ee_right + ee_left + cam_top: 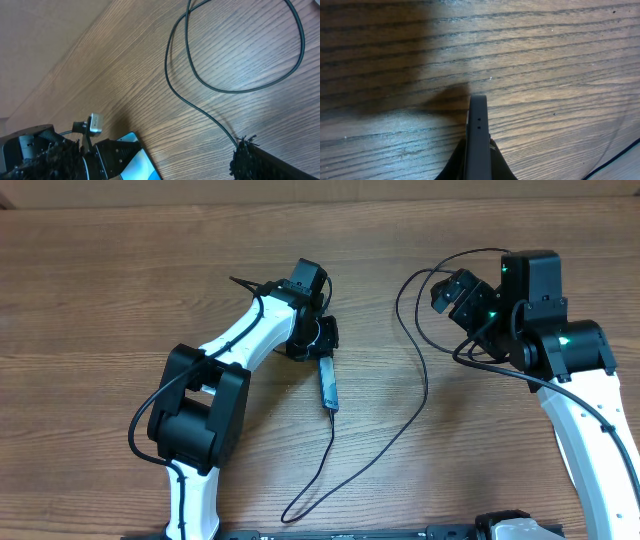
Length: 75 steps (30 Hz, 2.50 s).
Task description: Plug charger to phone and switch on socket
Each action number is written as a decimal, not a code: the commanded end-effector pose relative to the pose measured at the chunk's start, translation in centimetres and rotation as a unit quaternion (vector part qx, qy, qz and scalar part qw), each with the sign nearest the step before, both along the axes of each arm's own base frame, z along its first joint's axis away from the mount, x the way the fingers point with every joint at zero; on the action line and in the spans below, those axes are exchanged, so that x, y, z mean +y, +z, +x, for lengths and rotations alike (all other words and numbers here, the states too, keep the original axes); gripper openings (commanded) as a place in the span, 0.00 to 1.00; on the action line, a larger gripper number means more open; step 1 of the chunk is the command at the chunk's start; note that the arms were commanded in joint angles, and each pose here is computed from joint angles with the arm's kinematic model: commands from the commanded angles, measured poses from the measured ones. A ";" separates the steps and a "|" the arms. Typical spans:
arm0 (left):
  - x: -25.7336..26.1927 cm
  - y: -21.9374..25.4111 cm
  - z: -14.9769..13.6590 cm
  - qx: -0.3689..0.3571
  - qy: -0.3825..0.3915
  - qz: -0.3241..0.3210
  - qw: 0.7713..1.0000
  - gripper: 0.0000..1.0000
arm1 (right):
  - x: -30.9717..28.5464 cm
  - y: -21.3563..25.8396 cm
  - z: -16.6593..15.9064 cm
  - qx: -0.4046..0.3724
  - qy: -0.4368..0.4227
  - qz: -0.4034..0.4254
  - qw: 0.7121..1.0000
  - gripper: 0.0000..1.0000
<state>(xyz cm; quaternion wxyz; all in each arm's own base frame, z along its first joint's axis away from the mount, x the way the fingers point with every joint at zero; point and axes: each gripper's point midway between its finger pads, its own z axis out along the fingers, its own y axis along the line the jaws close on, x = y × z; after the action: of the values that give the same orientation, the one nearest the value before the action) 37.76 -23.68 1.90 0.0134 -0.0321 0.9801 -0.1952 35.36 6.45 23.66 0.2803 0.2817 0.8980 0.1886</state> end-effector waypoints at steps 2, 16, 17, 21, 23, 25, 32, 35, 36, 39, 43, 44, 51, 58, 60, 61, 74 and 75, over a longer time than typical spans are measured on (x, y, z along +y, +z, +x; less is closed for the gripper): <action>-0.3 -0.3 -0.4 0.008 0.001 -0.002 1.000 0.07 | 0.0 0.3 0.3 -0.007 0.002 -0.005 1.000 1.00; -0.3 -0.4 -0.6 0.011 0.001 0.000 1.000 0.17 | 0.0 0.3 0.3 -0.007 0.002 -0.004 1.000 1.00; -0.2 -0.4 -0.6 0.011 0.001 0.000 1.000 0.18 | 0.0 0.3 0.3 -0.007 0.002 -0.004 1.000 1.00; -0.2 -0.4 -0.6 0.012 0.001 0.000 1.000 0.21 | 0.0 0.3 0.3 -0.007 0.002 -0.004 1.000 1.00; -0.2 -0.4 -0.7 0.012 0.001 0.000 1.000 0.23 | 0.0 0.3 0.2 -0.007 0.002 -0.004 1.000 1.00; -0.2 -0.4 -0.7 0.013 0.001 0.001 1.000 0.23 | 0.0 0.3 0.3 -0.007 0.002 -0.004 1.000 1.00; -0.1 -0.4 -0.9 0.016 0.002 0.004 1.000 0.24 | 0.0 0.3 0.2 -0.007 0.002 -0.004 1.000 1.00; -0.1 -0.5 -0.9 0.017 0.001 0.005 1.000 0.24 | 0.0 0.3 0.2 -0.007 0.002 -0.004 1.000 1.00; 0.0 -0.5 -0.9 0.018 0.001 0.005 1.000 0.24 | 0.0 0.3 0.2 -0.007 0.002 -0.004 1.000 1.00; -0.1 -0.5 -0.9 0.017 0.002 0.005 1.000 0.24 | 0.0 0.3 0.2 -0.007 0.002 -0.004 1.000 1.00; -0.1 -0.5 -0.9 0.017 0.002 0.005 1.000 0.25 | 0.0 0.3 0.2 -0.007 0.002 -0.004 1.000 1.00; 0.0 -0.5 -0.9 0.017 0.002 0.005 1.000 0.26 | 0.0 0.3 0.2 -0.007 0.002 -0.004 1.000 1.00; -0.1 -0.5 -0.9 0.017 0.002 0.005 1.000 0.27 | 0.0 0.3 0.2 -0.007 0.002 -0.004 1.000 1.00; -0.1 -0.5 -0.9 0.017 0.002 0.005 1.000 0.27 | 0.0 0.3 0.2 -0.007 0.002 -0.004 1.000 1.00; -0.1 -0.5 -0.9 0.017 0.002 0.005 1.000 0.27 | 0.0 0.3 0.2 -0.007 0.002 -0.004 1.000 0.99; -0.1 -0.5 -0.9 0.017 0.002 0.005 1.000 0.27 | 0.0 0.3 0.2 -0.007 0.002 -0.004 1.000 1.00; -0.1 -0.5 -0.9 0.018 0.002 0.005 1.000 0.26 | 0.0 0.3 0.2 -0.006 0.002 -0.004 1.000 1.00; -0.1 -0.5 -0.9 0.018 0.002 0.005 1.000 0.26 | 0.0 0.3 0.2 -0.006 0.002 -0.004 1.000 1.00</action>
<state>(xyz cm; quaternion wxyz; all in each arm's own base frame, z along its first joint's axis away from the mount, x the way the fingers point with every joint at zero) 37.31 -23.46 1.71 0.0037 -0.0393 0.9809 -0.1904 35.36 6.45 23.66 0.2804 0.2814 0.8982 0.1885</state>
